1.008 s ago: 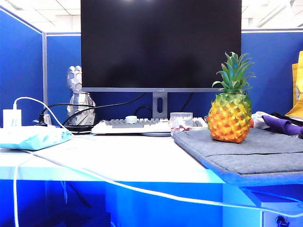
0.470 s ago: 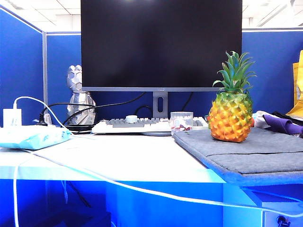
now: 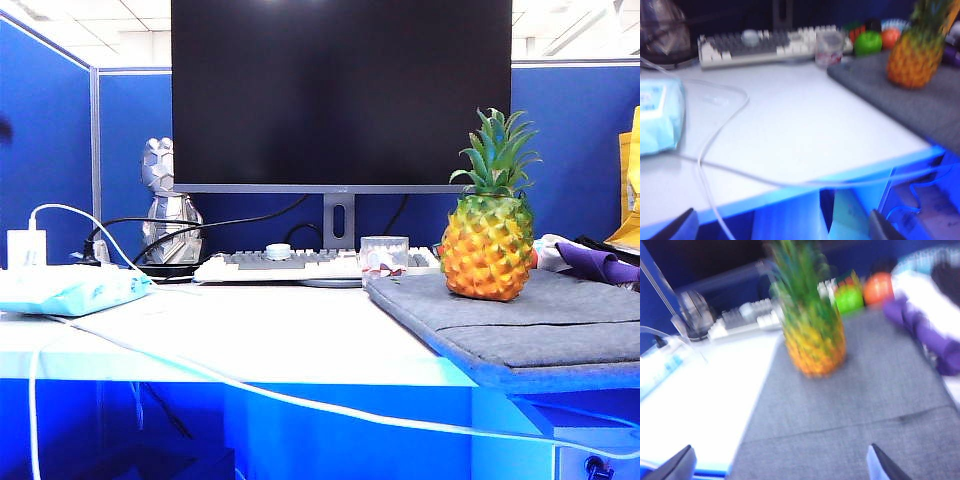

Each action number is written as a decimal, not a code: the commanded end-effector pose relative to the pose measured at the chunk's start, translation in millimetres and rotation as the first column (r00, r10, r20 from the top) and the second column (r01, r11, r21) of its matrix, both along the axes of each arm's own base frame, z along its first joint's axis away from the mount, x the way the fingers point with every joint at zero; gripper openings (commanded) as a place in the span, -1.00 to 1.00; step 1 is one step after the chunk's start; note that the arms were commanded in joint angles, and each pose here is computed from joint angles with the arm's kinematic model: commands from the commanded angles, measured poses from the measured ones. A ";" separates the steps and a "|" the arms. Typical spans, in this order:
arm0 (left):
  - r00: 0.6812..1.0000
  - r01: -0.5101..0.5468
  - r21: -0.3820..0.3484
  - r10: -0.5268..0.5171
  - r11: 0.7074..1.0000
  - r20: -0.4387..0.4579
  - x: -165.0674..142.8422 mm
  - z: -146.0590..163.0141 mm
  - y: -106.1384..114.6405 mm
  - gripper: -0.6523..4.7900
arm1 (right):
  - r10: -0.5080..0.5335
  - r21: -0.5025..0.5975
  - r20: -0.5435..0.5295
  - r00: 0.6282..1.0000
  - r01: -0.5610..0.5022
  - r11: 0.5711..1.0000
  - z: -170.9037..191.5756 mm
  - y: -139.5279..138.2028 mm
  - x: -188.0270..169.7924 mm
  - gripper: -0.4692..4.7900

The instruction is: Pick up the pineapple and place it above the gray bag.

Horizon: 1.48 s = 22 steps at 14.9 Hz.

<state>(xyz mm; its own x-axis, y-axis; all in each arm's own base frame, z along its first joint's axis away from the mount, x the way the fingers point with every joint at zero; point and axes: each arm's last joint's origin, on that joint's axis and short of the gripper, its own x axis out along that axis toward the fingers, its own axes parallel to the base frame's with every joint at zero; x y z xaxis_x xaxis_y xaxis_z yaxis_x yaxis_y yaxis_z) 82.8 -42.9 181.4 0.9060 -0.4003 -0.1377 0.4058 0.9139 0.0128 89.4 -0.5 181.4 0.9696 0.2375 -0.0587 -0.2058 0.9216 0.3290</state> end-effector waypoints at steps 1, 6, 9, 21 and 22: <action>0.999 0.008 0.008 -0.009 1.000 0.039 0.3 2.8 -0.3 1.00 | -0.001 -0.009 -0.003 1.000 0.001 1.000 -13.4 -0.5 4.1 1.00; 0.998 0.001 0.010 -0.002 1.000 0.066 0.6 5.2 -0.1 1.00 | -0.023 -0.010 0.011 1.000 0.023 1.000 -19.7 -1.4 6.3 1.00; 0.998 0.003 0.000 -0.003 1.000 0.063 0.6 5.3 -0.2 0.54 | -0.016 0.005 0.017 1.000 0.016 1.000 -18.8 -1.1 6.3 0.25; 0.990 -0.130 0.003 0.130 0.991 0.062 2.1 4.2 3.3 -0.78 | -0.024 0.126 0.028 0.999 0.020 0.992 -14.8 -1.2 6.4 -0.84; 0.964 -0.260 0.015 0.259 0.965 0.059 3.6 0.0 6.7 -0.77 | -0.041 0.090 0.034 0.999 0.038 0.995 -15.0 -1.7 6.5 -0.84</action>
